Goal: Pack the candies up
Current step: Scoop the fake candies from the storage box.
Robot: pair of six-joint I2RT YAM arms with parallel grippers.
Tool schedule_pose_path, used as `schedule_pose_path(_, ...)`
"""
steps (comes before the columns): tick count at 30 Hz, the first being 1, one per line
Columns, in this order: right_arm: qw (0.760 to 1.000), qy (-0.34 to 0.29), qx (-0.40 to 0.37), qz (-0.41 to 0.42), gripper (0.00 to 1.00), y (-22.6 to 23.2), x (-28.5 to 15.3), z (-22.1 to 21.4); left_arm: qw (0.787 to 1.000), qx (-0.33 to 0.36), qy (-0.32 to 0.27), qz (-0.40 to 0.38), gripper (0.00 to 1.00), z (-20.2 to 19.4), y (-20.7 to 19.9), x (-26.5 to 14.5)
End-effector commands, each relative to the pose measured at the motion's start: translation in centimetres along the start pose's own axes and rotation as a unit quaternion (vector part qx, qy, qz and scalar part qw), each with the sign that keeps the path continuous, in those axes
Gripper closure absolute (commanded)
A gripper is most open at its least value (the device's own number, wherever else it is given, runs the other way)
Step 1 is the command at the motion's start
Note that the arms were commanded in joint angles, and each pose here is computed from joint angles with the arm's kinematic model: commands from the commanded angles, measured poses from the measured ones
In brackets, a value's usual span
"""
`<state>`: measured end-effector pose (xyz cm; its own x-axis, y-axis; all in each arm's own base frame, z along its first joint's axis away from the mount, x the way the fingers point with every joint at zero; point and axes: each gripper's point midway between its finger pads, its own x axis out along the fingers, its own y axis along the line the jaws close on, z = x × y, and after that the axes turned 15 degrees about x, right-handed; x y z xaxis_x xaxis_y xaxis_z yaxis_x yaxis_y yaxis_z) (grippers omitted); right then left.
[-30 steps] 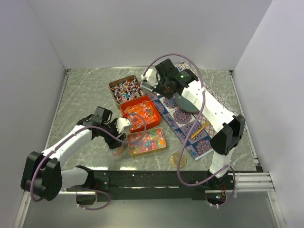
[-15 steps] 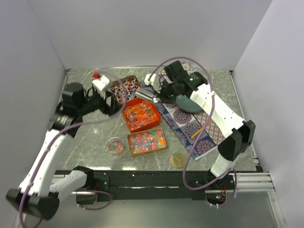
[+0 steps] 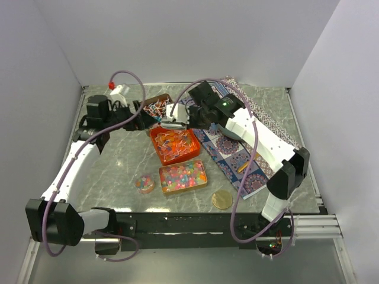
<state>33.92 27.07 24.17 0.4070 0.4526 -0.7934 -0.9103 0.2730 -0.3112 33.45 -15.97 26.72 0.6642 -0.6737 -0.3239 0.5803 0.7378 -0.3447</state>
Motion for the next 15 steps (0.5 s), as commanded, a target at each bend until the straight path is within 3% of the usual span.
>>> schedule_pose_path(1, 0.984, 0.084, -0.145, -0.055, 1.00, -5.2, 0.7, -3.3, 0.998, -0.040, -0.021, 0.044, 0.14, 1.3, 3.2, -1.2)
schedule_pose_path(3, 0.969, 0.133, -0.199, -0.064, 1.00, -7.3, 1.2, -4.1, 0.992, -0.070, 0.008, 0.109, 0.17, 0.1, 6.1, -1.1)
schedule_pose_path(4, 0.962, 0.163, -0.214, -0.054, 1.00, -7.5, 1.4, -4.9, 0.984, -0.107, 0.057, 0.130, 0.19, -2.4, 7.4, -0.6)
schedule_pose_path(6, 0.944, 0.208, -0.249, -0.061, 1.00, -9.3, 2.4, -5.0, 0.977, -0.133, 0.082, 0.146, 0.24, -3.7, 8.6, -0.3)
schedule_pose_path(10, 0.912, 0.262, -0.306, -0.078, 1.00, -11.1, 4.3, -4.2, 0.968, -0.161, 0.085, 0.170, 0.30, -5.3, 10.3, -0.4)
schedule_pose_path(15, 0.867, 0.306, -0.382, -0.099, 1.00, -12.0, 6.0, -3.3, 0.963, -0.184, 0.087, 0.178, 0.31, -6.7, 10.7, -0.3)
